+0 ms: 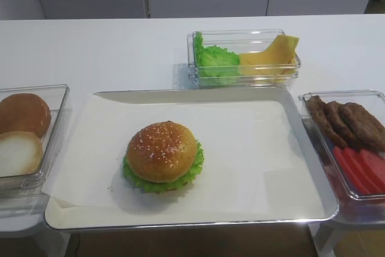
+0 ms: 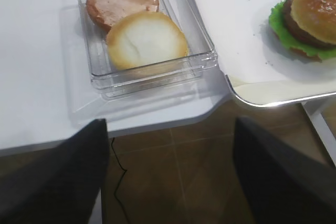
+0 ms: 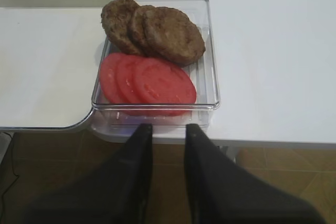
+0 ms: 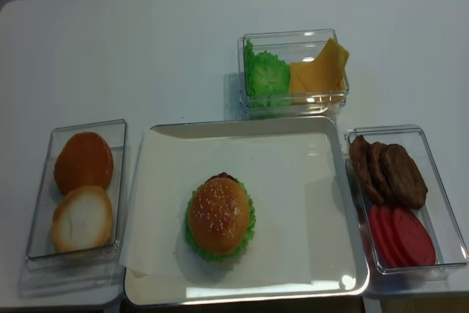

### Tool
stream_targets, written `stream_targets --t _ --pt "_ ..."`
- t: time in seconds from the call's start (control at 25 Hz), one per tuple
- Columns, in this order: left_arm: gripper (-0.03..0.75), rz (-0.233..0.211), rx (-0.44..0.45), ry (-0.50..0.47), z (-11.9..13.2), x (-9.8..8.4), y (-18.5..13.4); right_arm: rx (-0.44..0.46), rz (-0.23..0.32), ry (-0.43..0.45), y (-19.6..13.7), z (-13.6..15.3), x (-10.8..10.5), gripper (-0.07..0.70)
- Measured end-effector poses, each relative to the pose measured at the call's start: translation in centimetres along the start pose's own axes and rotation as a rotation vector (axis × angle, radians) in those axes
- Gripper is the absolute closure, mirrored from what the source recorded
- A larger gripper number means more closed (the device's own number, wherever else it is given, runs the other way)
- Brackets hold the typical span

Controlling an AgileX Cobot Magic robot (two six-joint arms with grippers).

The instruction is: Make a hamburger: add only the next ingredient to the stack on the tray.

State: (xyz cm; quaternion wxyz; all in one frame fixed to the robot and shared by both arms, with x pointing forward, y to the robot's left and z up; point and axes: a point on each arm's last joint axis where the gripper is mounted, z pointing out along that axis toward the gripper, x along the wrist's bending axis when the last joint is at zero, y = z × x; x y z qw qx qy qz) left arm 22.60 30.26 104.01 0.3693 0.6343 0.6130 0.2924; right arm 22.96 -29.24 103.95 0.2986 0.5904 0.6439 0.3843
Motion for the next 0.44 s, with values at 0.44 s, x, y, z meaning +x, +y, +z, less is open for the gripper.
stream_targets --t 0.44 --pt "0.171 0.000 -0.002 0.000 0.00 0.00 0.02 0.000 0.000 0.000 0.00 0.00 0.00 0.451"
